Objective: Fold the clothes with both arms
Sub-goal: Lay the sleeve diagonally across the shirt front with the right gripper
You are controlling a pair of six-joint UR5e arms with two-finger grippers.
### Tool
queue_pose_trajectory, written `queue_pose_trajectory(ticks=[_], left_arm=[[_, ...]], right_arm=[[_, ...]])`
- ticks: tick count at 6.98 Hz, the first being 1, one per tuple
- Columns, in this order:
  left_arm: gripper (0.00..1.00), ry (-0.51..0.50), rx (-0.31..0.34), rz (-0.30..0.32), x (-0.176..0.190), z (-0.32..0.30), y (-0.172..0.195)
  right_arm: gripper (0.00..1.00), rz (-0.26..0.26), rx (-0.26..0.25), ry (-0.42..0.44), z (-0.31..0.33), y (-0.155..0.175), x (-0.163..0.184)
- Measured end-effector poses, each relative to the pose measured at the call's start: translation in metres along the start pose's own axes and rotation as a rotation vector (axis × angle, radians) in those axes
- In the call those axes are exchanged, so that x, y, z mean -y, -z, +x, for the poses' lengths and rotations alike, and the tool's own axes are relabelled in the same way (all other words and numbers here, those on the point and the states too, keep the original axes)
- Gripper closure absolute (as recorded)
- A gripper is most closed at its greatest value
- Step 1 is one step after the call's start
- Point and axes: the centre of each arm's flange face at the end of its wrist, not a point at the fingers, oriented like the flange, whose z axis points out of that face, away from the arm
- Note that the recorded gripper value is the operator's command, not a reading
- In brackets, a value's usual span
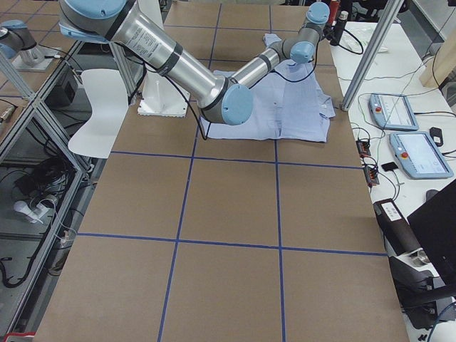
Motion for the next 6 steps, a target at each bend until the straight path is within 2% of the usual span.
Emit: queue_pose_trajectory(ticks=[3, 6], left_arm=[[0.0, 0.008, -0.001, -0.001, 0.0, 0.0, -0.001], [0.0, 0.013, -0.002, 0.001, 0.001, 0.001, 0.0]], right_arm=[[1.0, -0.02, -0.037, -0.011, -0.003, -0.038, -0.005], [1.0, -0.041, -0.138, -0.017, -0.021, -0.115, -0.01]])
